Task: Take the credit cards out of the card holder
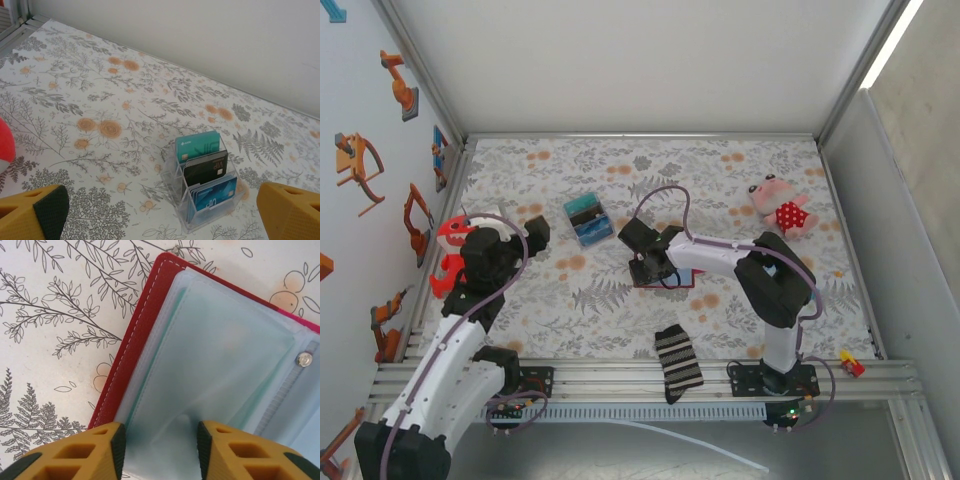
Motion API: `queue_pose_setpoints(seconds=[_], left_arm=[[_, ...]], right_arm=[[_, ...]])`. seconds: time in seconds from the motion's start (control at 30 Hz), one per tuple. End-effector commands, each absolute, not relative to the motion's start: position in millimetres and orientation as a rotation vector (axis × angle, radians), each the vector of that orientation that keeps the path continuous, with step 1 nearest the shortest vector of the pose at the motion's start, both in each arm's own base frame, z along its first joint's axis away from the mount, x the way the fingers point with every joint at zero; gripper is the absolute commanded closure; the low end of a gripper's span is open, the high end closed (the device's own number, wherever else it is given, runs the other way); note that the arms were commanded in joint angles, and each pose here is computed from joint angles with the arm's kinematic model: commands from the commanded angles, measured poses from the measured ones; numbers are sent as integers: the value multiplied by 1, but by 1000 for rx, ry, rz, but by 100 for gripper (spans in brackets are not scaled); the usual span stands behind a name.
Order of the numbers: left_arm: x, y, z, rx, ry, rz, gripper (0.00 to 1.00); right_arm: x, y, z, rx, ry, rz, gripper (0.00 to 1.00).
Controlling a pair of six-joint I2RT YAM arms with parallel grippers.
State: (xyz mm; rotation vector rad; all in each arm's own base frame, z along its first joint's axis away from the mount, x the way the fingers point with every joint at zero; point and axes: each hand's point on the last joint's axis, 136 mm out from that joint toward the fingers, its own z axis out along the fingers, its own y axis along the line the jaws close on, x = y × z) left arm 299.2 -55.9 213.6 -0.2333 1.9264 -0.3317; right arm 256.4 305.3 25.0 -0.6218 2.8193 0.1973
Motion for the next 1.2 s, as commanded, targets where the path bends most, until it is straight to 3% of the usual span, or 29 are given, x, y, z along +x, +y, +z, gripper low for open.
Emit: queue_pose_setpoints(seconds=[0.0, 0.47, 0.8, 1.17], left_arm=[[296, -64, 234, -181, 1893, -365, 3], [286, -89, 254, -103, 1856, -471, 3], [290, -90, 256, -100, 1858, -454, 3], [290, -90, 256, -102, 1862, -450, 3]], right_arm=[[240, 293, 14, -653, 2884, 179, 63], [244, 284, 35, -641, 2808, 230, 73], [259, 273, 55, -555, 2739, 146, 65], [263, 257, 58, -491, 2734, 90, 64]])
